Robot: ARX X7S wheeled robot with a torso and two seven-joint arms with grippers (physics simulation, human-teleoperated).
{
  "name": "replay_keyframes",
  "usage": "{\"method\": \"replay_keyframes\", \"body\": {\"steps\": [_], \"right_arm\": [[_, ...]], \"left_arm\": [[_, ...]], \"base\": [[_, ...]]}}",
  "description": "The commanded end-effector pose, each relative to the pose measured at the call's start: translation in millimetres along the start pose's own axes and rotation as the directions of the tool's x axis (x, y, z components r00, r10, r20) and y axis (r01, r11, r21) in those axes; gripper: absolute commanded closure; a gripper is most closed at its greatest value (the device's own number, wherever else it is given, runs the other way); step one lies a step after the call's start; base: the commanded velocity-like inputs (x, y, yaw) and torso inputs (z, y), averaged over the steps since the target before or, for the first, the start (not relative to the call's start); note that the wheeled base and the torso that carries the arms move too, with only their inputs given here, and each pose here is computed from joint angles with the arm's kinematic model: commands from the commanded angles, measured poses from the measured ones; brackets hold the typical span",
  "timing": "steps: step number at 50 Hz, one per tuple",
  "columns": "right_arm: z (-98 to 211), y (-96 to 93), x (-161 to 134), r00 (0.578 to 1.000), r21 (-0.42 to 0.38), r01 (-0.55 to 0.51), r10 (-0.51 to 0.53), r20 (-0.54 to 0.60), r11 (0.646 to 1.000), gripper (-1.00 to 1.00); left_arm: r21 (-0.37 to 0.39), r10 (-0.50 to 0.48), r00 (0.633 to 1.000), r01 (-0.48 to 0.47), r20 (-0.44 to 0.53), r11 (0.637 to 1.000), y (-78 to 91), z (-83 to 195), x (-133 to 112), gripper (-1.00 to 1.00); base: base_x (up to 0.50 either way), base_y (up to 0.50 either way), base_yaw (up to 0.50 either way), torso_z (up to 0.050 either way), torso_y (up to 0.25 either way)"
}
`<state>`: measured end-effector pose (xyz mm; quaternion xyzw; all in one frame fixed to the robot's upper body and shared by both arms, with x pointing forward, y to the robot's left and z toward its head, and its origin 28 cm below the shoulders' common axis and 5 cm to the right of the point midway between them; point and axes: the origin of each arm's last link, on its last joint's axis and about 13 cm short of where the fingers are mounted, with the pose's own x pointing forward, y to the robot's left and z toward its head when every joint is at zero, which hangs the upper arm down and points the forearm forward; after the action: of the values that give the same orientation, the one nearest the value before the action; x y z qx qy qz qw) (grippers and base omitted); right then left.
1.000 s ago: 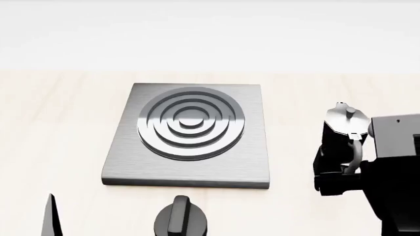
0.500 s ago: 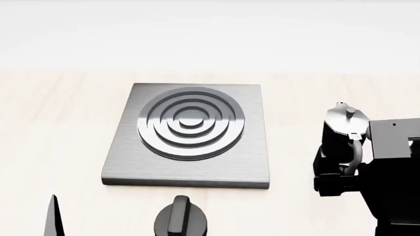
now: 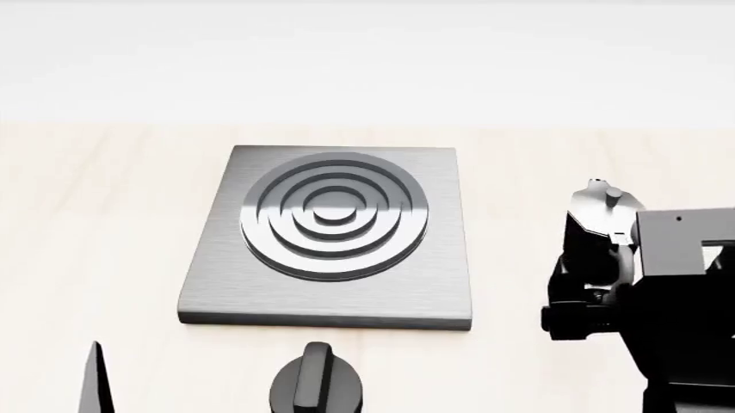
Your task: Put both moka pots on the stove.
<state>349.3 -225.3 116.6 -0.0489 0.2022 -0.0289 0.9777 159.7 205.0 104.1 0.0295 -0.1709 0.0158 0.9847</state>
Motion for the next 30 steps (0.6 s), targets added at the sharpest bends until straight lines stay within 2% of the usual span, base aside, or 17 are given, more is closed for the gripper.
{"method": "replay_keyframes", "body": {"steps": [1, 5, 6, 23, 30], "right_arm": [[-5, -0.8, 5, 1.0, 0.008, 0.005, -0.005, -0.005, 1.0, -1.0], [-6, -0.9, 3, 1.0, 0.01, 0.007, -0.007, -0.008, 1.0, -1.0], [-6, -0.6, 3, 1.0, 0.011, 0.009, -0.009, -0.008, 1.0, 1.0], [-7, 0.4, 3, 1.0, 0.006, 0.002, -0.002, -0.005, 1.0, 1.0], [5, 4.1, -7, 0.999, -0.003, -0.008, 0.008, 0.051, 1.0, 1.0]], "left_arm": [[0.001, 0.0, 1.0, 0.0, -0.002, 1.0, -0.3, 0, 0, -1.0], [0.001, -0.001, 1.0, 0.001, -0.003, 1.0, -0.6, 1, 0, -1.0], [0.0, -0.001, 1.0, 0.001, -0.003, 1.0, -0.6, 2, 0, -1.0], [0.001, 0.001, 1.0, -0.001, -0.004, 1.0, -0.4, 1, 0, -1.0], [0.001, 0.0, 1.0, 0.0, -0.006, 1.0, -0.4, -1, 0, -1.0]], "base": [[0.0, 0.0, 0.0, 0.0, 0.0], [0.0, 0.0, 0.0, 0.0, 0.0], [0.0, 0.0, 0.0, 0.0, 0.0], [0.0, 0.0, 0.0, 0.0, 0.0], [0.0, 0.0, 0.0, 0.0, 0.0]]}}
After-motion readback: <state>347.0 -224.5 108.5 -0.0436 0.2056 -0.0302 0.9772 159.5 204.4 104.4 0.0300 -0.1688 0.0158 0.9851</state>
